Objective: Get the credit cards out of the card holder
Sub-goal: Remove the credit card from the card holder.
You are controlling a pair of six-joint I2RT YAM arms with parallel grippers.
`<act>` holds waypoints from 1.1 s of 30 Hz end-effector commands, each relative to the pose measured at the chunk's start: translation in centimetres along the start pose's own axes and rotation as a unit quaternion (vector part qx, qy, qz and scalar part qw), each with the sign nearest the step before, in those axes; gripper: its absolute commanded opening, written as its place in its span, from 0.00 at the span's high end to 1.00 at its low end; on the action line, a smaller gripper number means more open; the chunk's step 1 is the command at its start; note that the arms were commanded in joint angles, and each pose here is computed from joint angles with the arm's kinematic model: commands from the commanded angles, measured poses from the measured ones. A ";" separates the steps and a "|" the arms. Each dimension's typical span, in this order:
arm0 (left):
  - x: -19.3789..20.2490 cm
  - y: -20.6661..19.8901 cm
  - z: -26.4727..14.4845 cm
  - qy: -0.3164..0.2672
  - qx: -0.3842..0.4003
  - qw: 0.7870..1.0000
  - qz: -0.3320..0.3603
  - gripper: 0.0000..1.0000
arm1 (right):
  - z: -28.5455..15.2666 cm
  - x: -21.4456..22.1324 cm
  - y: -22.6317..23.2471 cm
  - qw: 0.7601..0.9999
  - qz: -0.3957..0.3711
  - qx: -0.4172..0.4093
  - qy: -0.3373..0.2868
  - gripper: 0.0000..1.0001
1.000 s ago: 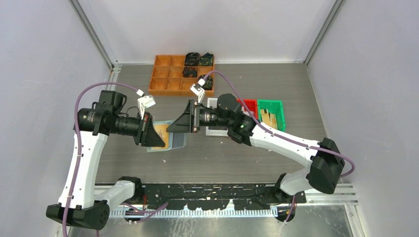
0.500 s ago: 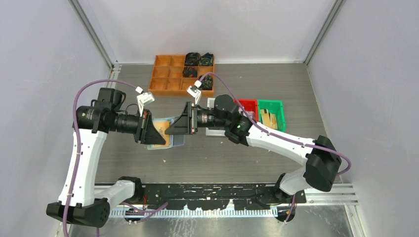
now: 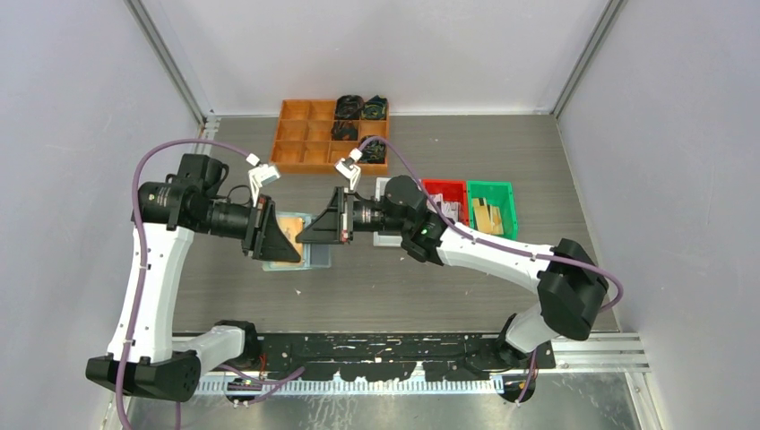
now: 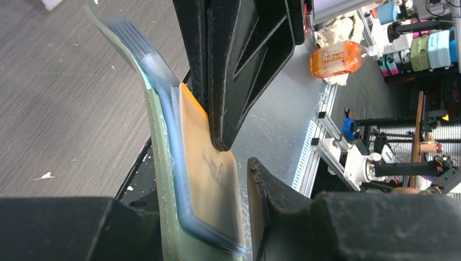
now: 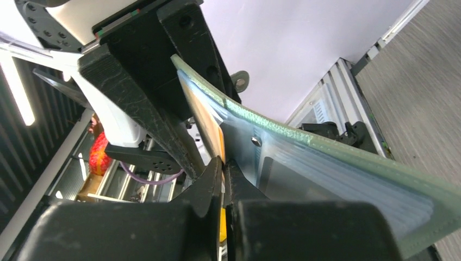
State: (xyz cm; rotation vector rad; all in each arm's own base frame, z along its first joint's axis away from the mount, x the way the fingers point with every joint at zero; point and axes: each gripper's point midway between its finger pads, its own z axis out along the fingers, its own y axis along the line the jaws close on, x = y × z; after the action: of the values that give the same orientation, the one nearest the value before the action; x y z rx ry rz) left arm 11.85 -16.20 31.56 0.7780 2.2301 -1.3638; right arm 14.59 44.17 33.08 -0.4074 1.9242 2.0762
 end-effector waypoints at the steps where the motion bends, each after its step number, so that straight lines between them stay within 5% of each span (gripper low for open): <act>1: -0.9 -4.3 -0.6 -0.039 0.081 0.995 0.049 0.68 | -1.2 -1.6 3.1 0.997 -0.021 -0.048 -0.049 0.97; 9: -1.7 -6.0 -1.1 -0.066 0.110 0.990 0.066 0.79 | -2.9 -0.9 3.2 0.996 -0.029 -0.052 -0.063 0.99; 33: -4.2 -8.2 -1.7 -0.118 0.149 0.980 0.056 0.85 | -4.8 -0.2 2.6 0.995 -0.045 -0.045 -0.078 0.98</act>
State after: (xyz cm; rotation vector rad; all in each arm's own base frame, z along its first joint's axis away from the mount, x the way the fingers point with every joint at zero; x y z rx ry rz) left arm 10.97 -18.47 37.20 0.6438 1.9716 -1.6211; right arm 13.59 39.50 37.47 -0.3435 1.6228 2.1265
